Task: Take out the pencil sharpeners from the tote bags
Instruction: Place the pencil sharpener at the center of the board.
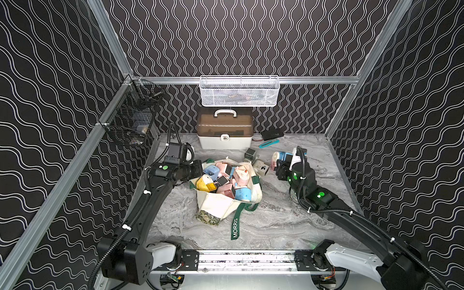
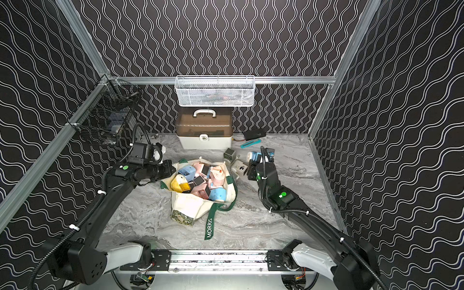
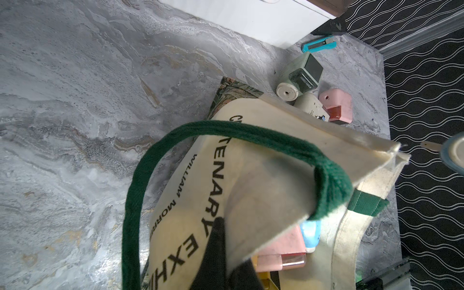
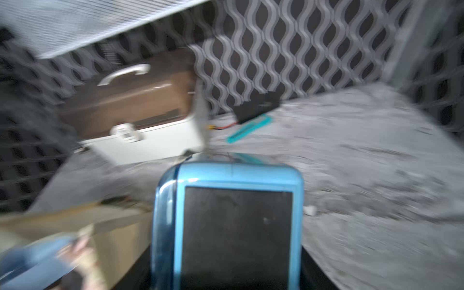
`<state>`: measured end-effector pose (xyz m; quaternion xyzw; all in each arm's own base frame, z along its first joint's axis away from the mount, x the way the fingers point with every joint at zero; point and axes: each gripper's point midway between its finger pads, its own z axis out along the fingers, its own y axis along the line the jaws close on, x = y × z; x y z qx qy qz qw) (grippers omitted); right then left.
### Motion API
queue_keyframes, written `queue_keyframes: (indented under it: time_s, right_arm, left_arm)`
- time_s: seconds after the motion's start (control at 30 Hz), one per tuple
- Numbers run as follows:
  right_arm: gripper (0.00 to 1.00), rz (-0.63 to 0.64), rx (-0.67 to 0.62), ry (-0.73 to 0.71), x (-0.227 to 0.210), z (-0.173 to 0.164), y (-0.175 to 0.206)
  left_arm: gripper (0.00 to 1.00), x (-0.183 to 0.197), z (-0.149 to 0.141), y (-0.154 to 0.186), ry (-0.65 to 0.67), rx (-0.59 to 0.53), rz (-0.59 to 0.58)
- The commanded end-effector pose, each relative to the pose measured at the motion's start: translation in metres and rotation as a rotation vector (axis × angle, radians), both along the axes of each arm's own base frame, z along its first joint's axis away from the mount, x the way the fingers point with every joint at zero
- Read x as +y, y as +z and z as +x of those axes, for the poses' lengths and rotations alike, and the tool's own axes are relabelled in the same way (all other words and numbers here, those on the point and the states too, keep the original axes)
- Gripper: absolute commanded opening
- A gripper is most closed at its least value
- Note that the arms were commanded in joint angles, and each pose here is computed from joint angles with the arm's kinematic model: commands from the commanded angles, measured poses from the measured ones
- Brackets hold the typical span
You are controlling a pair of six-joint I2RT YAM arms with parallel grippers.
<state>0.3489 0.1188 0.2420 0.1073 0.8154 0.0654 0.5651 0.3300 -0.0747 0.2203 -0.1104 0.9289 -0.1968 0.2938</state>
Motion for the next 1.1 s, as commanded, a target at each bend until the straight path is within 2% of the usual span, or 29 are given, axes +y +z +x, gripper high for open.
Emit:
queue_keyframes:
  time_s: [0.0,0.1,0.33,0.63,0.8,0.83,1.07]
  right_arm:
    - [0.41,-0.043,0.036,-0.253,-0.049,0.01,-0.015]
    - [0.41,-0.058,0.12,-0.368,-0.083,0.024,-0.04]
    - [0.41,0.017,0.316,-0.423,-0.122,0.059,-0.098]
    - [0.43,-0.019,0.46,-0.337,-0.111,0.091,-0.144]
    - [0.43,-0.032,0.545,-0.305,-0.105,0.094,-0.171]
    - [0.43,-0.027,0.532,-0.295,-0.102,0.102,-0.165]
    - [0.5,0.027,0.591,-0.205,-0.081,0.106,-0.19]
  left_arm:
    - [0.0,0.003,-0.006,-0.004,0.014,0.028,-0.001]
    - [0.0,0.003,-0.006,-0.003,0.016,0.027,0.0]
    - [0.0,0.005,-0.005,-0.001,0.02,0.02,-0.011]
    - [0.0,0.005,-0.005,-0.002,0.021,0.022,-0.013]
    - [0.0,0.004,-0.006,-0.003,0.019,0.026,-0.013]
    - [0.0,0.005,-0.006,-0.003,0.02,0.026,-0.012]
    - [0.0,0.005,-0.006,-0.004,0.021,0.029,-0.012]
